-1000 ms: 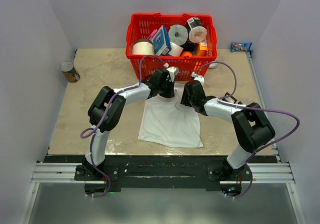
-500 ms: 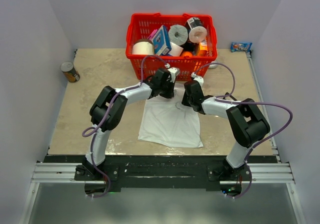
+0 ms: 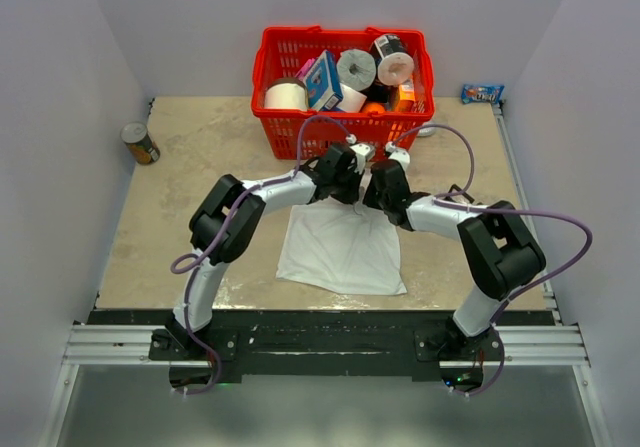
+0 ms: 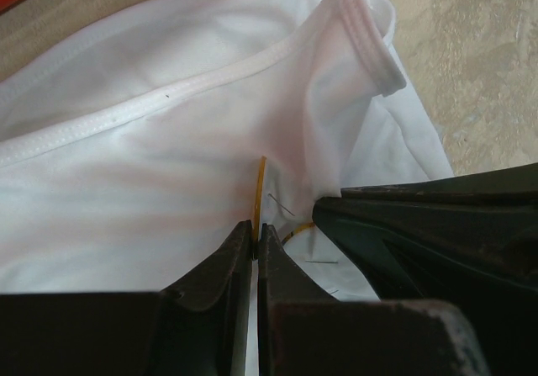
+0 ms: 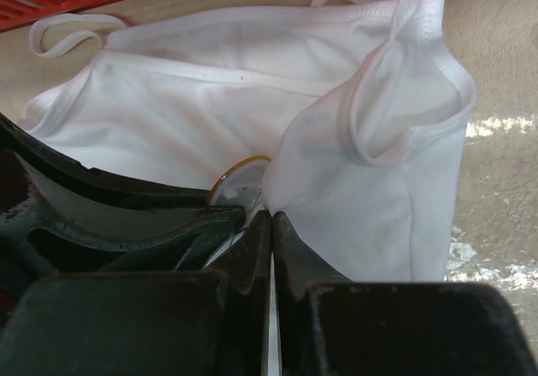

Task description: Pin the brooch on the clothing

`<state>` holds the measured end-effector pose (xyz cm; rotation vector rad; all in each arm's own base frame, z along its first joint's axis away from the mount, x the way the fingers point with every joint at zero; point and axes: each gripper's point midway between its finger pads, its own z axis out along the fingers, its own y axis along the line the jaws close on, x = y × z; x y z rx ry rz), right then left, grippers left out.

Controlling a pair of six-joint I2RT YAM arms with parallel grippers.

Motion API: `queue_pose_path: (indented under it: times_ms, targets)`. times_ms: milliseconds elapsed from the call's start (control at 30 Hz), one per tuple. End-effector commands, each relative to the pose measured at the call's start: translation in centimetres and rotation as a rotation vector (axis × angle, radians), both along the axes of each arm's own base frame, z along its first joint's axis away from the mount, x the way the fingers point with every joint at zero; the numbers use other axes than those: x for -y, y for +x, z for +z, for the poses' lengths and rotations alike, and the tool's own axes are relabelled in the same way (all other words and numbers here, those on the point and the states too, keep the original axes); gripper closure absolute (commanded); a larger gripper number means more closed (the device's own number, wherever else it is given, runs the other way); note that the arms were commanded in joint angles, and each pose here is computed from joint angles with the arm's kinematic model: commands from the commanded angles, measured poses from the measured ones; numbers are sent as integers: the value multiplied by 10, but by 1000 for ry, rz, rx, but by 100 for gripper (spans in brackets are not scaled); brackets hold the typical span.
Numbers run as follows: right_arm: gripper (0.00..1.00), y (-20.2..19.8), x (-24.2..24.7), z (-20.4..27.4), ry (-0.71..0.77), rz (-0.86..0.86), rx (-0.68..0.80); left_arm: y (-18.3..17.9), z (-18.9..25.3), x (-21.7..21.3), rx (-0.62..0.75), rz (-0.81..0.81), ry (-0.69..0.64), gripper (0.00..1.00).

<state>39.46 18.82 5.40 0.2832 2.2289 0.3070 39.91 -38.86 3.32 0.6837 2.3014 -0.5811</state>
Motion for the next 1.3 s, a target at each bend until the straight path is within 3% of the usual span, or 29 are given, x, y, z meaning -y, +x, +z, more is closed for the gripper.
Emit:
queue_pose_path:
  times_ms: [0,467,933,1067,1200,1267]
  targets:
    - [99,11,-3,29,55,-17,91,3,4,6,35,-39,10,100]
    - [99,10,-13,30,83,34,111,-5,5,17,60,-108,15,100]
    - [99,-6,-8,-28,40,33,-28,-12,35,28,-24,-99,-189,100]
    - [90,-4,-12,-10,58,60,2,-12,33,27,-49,-100,-197,100]
    - [66,-5,-12,21,76,72,63,-11,24,23,-68,-93,-180,100]
    - [59,-6,-11,39,85,75,95,-10,22,21,-73,-88,-174,100]
